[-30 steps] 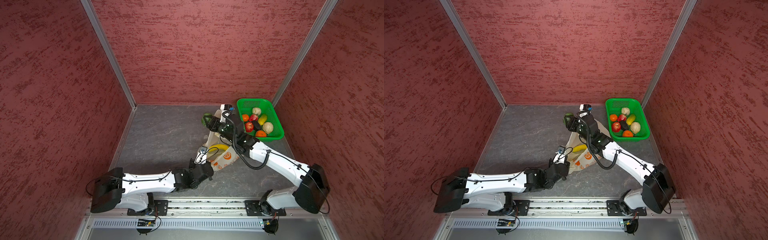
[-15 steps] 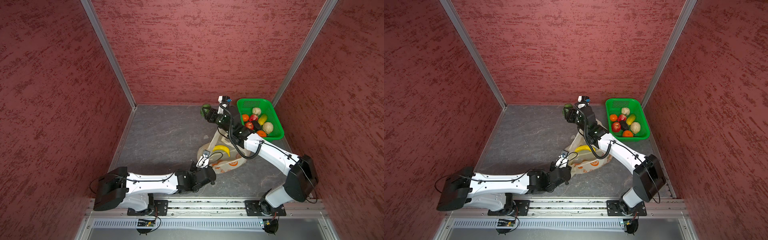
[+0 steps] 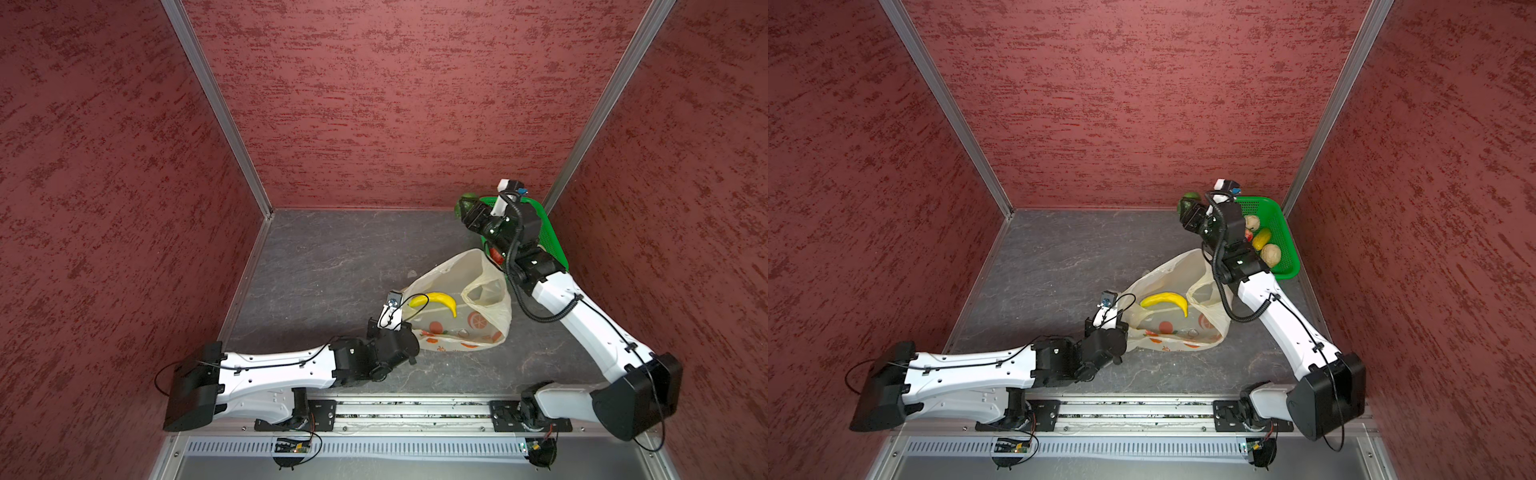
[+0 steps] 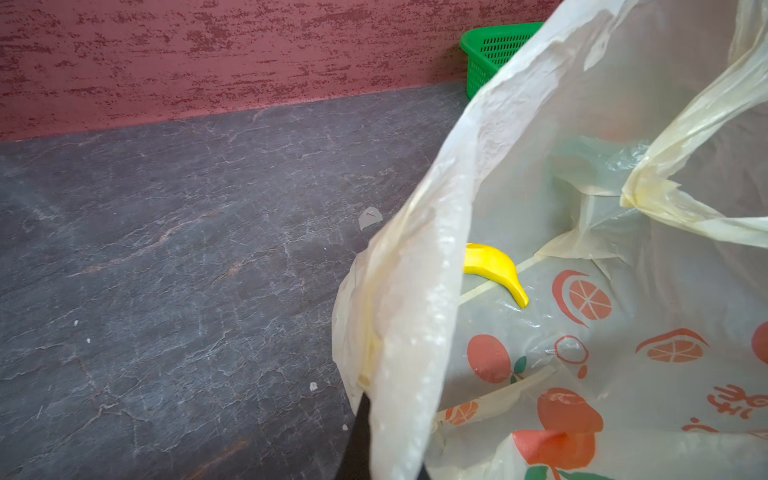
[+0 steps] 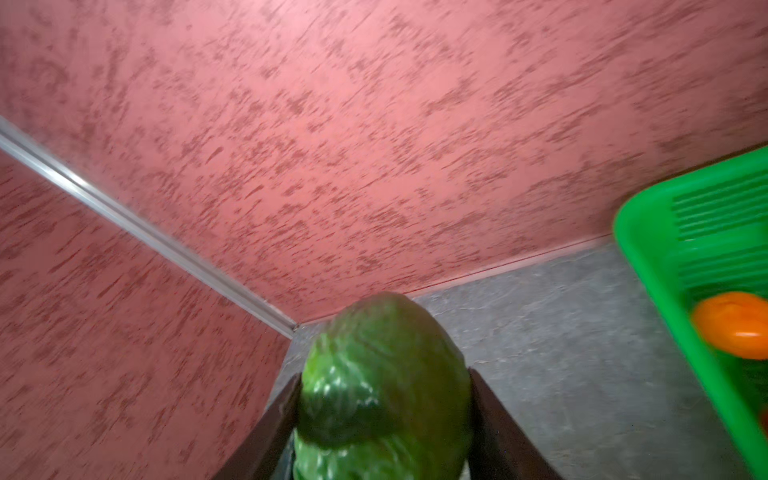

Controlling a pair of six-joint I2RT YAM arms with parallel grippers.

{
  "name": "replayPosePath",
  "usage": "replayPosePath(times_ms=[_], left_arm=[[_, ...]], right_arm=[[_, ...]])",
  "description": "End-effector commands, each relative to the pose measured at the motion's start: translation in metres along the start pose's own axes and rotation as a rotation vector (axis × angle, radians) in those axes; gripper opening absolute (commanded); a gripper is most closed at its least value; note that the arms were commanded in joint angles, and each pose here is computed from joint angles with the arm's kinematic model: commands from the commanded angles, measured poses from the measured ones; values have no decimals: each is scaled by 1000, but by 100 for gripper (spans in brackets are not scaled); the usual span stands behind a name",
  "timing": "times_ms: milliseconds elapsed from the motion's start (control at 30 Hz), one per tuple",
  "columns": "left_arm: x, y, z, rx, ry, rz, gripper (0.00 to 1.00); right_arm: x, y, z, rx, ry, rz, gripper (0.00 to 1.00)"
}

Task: Untie the knot of the plastic bag and take out the fruit
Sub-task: 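Carry the green fruit over the green basket with the right gripper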

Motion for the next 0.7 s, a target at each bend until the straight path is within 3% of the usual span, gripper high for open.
replayPosePath(times_ms=[0, 367, 667], left_arm=[[-1, 11, -4, 17, 9, 40, 0], [-15, 37, 1, 8, -5, 101, 0], [-20, 45, 3, -11, -17, 106, 0]], right_arm=[[6, -42, -6, -4, 79, -116, 52], [57, -160, 5, 13, 131, -405, 52], [129, -220, 13, 12, 151, -514, 52]])
Point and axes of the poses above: each gripper's point midway between its finger pads, its own x axis out along the fingers, its own y axis along the line the jaws close on, z = x × y, the point moved 9 cm from there along -x, back along the fingers, and after that the axes turned 4 degrees about x, right-handed, at the moved point
